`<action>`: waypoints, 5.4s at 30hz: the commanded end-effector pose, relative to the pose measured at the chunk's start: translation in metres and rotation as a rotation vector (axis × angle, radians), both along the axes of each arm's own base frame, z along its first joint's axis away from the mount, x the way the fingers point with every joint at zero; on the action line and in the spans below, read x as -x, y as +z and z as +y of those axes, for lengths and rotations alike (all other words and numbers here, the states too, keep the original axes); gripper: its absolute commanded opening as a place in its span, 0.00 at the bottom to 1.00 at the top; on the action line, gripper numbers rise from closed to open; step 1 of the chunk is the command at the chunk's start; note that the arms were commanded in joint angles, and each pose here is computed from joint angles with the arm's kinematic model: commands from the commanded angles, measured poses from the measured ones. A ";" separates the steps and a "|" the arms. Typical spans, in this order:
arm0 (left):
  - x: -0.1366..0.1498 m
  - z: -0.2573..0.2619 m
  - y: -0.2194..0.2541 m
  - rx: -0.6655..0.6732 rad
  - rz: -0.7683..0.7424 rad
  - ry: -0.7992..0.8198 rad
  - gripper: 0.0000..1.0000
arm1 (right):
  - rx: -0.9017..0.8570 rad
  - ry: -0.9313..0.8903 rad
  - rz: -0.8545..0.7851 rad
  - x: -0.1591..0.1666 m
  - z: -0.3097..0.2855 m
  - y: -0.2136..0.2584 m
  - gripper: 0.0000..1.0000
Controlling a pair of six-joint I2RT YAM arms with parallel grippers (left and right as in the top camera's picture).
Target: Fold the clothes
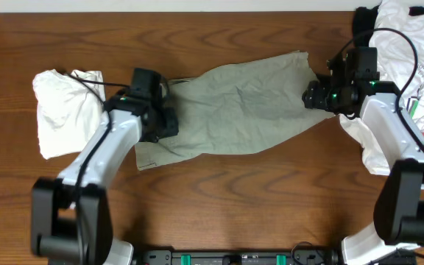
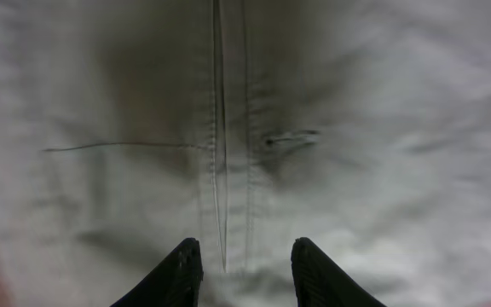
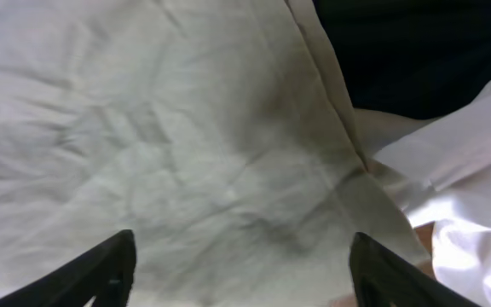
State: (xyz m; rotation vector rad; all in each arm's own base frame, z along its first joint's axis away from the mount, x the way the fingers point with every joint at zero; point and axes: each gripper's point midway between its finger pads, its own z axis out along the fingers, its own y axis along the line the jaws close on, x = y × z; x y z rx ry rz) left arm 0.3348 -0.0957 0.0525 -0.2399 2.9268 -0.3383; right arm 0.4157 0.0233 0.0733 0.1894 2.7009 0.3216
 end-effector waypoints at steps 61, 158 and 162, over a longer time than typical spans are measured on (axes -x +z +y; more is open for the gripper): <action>0.033 0.092 -0.075 -0.095 0.327 0.229 0.34 | -0.214 0.126 0.146 -0.003 0.080 -0.091 0.01; 0.032 0.087 0.121 0.100 -0.221 0.241 0.42 | -0.159 0.548 0.045 0.008 0.267 0.020 0.30; 0.013 0.061 0.119 0.089 -0.276 0.098 0.56 | -0.072 0.489 0.131 0.015 0.237 0.005 0.35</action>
